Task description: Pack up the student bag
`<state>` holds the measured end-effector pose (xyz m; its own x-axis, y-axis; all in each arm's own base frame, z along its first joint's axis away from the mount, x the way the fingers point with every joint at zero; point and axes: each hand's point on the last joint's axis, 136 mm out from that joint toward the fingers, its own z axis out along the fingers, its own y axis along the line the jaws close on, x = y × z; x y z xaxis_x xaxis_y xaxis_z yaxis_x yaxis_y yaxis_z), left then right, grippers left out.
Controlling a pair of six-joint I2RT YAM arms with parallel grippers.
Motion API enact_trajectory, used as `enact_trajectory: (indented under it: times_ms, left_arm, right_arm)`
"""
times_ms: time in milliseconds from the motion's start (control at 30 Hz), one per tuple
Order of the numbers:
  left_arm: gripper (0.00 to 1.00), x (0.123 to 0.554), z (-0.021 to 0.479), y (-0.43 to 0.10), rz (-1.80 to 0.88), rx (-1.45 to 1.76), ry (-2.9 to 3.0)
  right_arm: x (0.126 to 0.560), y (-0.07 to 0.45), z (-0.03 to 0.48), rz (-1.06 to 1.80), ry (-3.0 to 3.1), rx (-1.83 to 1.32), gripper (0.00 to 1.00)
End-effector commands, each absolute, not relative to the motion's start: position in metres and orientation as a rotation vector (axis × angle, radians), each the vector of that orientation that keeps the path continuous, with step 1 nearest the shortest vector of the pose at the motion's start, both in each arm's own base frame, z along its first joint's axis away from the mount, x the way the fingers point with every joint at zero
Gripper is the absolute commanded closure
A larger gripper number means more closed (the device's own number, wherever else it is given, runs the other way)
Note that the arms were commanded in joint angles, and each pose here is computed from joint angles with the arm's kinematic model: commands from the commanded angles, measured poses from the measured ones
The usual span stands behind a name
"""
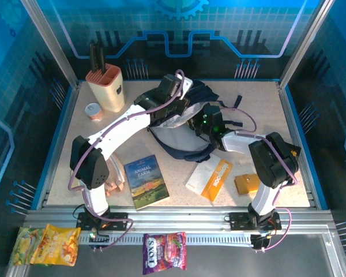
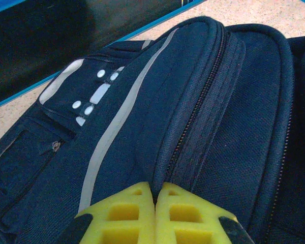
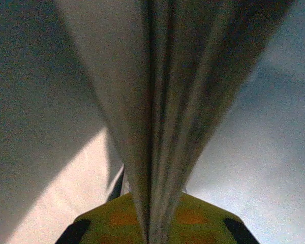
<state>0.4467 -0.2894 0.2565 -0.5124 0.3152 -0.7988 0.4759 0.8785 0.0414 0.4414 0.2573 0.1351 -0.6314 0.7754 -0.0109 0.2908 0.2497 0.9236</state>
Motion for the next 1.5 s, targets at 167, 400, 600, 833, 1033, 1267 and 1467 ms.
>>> enact_trajectory:
  times_ms: [167, 400, 600, 833, 1033, 1267, 1467]
  left_arm:
    - [1.00, 0.446, 0.332, -0.292, -0.340, 0.458, 1.944]
    - [1.00, 0.457, 0.313, -0.275, -0.300, 0.415, 1.990]
    - [1.00, 0.476, 0.287, -0.243, -0.260, 0.325, 2.055]
    - [1.00, 0.473, 0.256, -0.222, -0.272, 0.272, 2.111]
    - [0.67, 0.437, 0.244, -0.226, -0.461, 0.205, 2.160]
    - [0.25, 0.401, 0.248, -0.230, -0.654, 0.147, 2.170]
    - [0.06, 0.382, 0.251, -0.239, -0.752, 0.208, 2.198]
  right_arm:
    - [0.463, 0.297, 0.121, 1.474, 2.066, 0.970, 0.81]
    - [0.437, 0.291, 0.132, 1.447, 2.130, 0.894, 0.53]
    - [0.375, 0.273, 0.139, 1.394, 2.234, 0.821, 0.34]
    - [0.299, 0.226, 0.111, 1.025, 2.397, 0.718, 0.27]
    - [0.278, 0.166, 0.116, 0.647, 2.393, 0.641, 0.21]
    - [0.259, 0.136, 0.101, 0.501, 2.437, 0.691, 0.19]
    - [0.251, 0.132, 0.072, 0.505, 2.499, 0.787, 0.19]
